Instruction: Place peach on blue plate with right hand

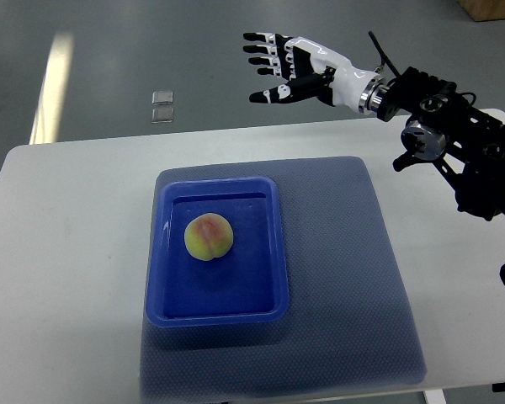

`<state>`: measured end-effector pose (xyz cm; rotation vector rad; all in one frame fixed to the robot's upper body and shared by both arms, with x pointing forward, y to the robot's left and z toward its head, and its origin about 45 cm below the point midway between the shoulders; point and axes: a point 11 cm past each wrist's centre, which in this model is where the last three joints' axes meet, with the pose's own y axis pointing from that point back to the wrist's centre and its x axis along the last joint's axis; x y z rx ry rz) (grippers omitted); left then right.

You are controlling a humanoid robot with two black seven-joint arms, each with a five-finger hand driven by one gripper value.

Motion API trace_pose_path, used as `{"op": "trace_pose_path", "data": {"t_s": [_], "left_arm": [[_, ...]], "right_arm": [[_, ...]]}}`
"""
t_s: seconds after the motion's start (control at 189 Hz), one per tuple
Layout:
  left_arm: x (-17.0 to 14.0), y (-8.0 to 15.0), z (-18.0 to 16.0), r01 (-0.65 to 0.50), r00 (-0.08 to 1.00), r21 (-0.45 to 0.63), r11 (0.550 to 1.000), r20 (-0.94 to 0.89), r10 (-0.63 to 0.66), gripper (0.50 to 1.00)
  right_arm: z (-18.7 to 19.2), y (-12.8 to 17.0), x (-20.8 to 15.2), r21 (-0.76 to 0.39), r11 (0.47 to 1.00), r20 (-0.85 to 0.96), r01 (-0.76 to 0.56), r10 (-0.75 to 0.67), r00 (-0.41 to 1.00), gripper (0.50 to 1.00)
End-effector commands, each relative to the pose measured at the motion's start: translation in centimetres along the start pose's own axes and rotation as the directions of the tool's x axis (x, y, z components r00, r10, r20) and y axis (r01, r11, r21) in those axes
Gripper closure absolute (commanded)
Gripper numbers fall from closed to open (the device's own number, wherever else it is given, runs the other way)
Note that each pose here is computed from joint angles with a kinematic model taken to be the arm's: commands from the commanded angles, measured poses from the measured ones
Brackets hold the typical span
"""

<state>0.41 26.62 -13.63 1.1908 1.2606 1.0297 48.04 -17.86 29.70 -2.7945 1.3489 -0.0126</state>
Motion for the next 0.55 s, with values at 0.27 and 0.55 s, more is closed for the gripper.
{"op": "trace_pose_path", "data": {"t_s": [0.27, 0.55], "left_arm": [[0.0, 0.0, 0.0, 0.001, 1.000, 0.000, 1.000, 0.000, -0.001, 0.500], [0.0, 0.0, 0.0, 0.001, 1.000, 0.001, 1.000, -0.002, -0.001, 0.500]], "right_arm": [[7.6, 4.2, 3.7, 0.041, 0.928, 0.708, -0.371, 0.235, 0.666, 0.570], [8.4, 4.5, 3.5, 0.072, 0.895, 0.756, -0.440, 0.238, 0.609, 0.570]]}}
